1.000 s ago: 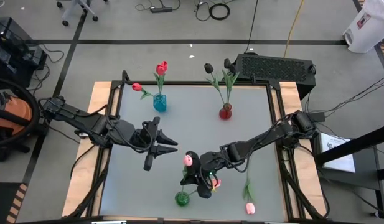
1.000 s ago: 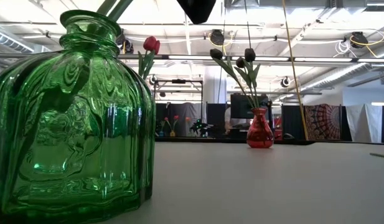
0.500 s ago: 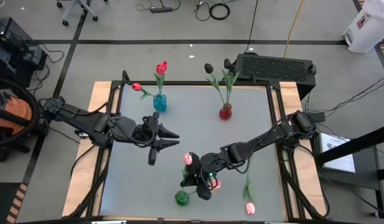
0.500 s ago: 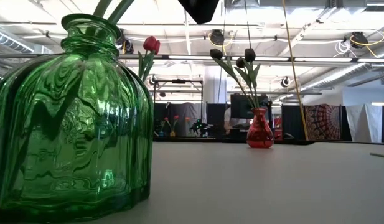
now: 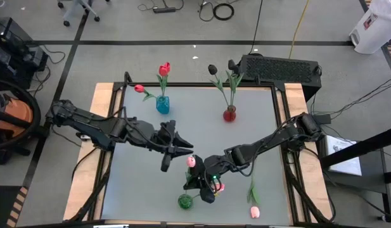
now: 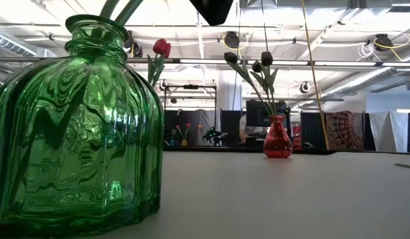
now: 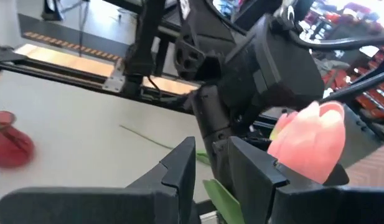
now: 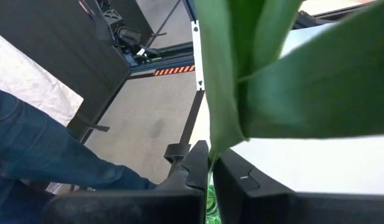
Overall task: Sort flowers into vase by color
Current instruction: Put the top pink tulip into the green vase
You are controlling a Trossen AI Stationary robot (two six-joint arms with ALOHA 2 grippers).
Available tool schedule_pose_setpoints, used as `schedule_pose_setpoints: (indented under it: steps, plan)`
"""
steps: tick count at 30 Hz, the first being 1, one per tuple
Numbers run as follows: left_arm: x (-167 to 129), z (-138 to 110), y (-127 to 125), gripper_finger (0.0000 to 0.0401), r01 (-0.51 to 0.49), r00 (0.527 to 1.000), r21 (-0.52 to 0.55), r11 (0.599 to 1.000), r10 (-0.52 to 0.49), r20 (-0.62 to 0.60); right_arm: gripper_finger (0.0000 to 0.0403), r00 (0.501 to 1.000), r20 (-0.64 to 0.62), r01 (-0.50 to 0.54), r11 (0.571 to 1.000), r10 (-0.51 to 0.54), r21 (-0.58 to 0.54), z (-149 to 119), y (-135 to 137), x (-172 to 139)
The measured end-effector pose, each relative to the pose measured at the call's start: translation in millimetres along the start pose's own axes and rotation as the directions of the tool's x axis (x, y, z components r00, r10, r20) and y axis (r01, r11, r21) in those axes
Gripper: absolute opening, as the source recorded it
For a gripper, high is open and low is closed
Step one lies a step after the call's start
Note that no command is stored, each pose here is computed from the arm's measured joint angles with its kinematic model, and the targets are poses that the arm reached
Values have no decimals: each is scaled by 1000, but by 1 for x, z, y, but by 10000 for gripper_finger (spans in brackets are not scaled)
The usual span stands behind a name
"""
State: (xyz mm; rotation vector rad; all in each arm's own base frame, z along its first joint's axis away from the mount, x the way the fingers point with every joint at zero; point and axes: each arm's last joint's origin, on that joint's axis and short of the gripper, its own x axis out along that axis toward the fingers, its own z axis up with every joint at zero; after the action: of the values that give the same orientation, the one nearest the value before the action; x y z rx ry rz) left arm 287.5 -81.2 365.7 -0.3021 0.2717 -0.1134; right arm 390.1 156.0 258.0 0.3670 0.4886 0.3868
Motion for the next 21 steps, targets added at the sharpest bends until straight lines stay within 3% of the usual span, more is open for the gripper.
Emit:
schedule_pose_setpoints:
  steps: [10, 21]
  plan:
    - [12, 4, 4, 102, 160, 987, 38, 986, -160, 9, 9, 1000, 5, -3, 1000, 3, -2, 0, 1, 0]
    - [12, 8, 13, 102, 207, 978, 32, 978, -207, 2, 19, 1000, 28, -15, 1000, 15, -3, 2, 2, 0]
